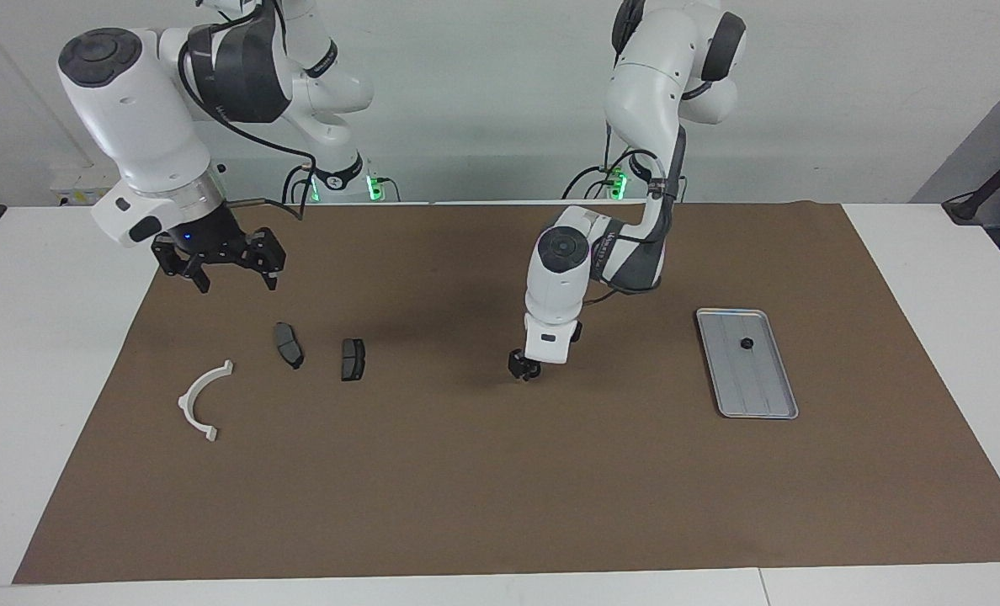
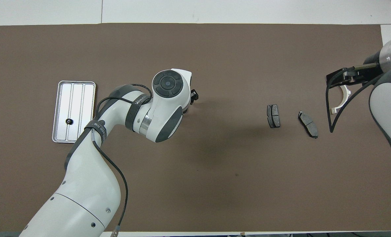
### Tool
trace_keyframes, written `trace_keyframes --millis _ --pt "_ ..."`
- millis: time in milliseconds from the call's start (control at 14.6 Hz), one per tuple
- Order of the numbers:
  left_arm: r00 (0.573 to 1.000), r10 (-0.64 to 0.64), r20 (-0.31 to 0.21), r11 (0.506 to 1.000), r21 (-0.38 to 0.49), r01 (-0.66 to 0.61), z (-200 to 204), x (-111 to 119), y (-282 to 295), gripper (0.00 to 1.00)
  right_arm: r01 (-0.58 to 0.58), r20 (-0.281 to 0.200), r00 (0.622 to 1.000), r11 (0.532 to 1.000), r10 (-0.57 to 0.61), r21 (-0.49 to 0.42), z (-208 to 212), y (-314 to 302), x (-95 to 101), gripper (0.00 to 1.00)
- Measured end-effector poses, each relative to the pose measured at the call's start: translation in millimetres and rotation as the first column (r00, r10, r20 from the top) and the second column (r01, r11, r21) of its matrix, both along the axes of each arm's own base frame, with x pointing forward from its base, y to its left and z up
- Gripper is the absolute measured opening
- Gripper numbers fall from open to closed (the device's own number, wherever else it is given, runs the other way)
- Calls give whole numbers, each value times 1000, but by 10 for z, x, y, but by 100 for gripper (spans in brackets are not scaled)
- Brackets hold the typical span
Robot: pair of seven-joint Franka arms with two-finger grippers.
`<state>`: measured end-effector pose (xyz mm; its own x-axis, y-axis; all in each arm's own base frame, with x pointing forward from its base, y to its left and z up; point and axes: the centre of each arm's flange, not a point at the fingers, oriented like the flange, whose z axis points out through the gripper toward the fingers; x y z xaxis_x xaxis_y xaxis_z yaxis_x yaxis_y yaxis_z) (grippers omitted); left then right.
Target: Place bearing gear from tray to pile
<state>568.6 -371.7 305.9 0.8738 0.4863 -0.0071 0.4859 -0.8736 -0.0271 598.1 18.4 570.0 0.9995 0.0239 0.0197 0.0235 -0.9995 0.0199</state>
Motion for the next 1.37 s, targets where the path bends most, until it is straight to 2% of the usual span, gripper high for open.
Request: trace_keyframes --millis 137,206,343,480,618,686,824,1029,1235,1373 --pt "998 -51 -45 998 30 52 134 103 321 80 17 6 1000 1000 -17 2 5 175 -2 100" --pt "994 -85 -67 996 34 87 245 168 536 71 22 14 1000 1000 -22 3 8 289 -1 98" --pt "986 -140 -91 989 28 143 464 287 1042 70 30 34 999 1000 -30 8 -13 528 14 100" --pt "975 -196 -101 980 12 199 599 351 1657 70 19 33 999 1000 -20 10 -84 764 25 100" --pt "961 -249 -119 968 -7 250 628 328 2236 74 -21 24 1000 999 21 28 -167 1072 10 98" --pt "952 -278 -128 960 -18 278 612 300 2482 70 -42 13 999 998 41 53 -203 1274 -22 99" --pt "930 -342 -137 939 -41 340 563 262 2931 70 -72 -4 997 995 72 75 -267 1731 -129 100" --pt "899 -424 -107 906 -62 420 474 246 3592 70 -114 -24 993 991 116 72 -443 2275 -264 100" --pt "888 -458 -40 889 -39 456 272 180 3893 71 -121 -16 992 990 122 76 -770 2507 -176 98" --pt "873 -488 -20 873 -30 487 141 112 3894 70 -118 -17 993 990 120 77 -987 2621 -120 97"
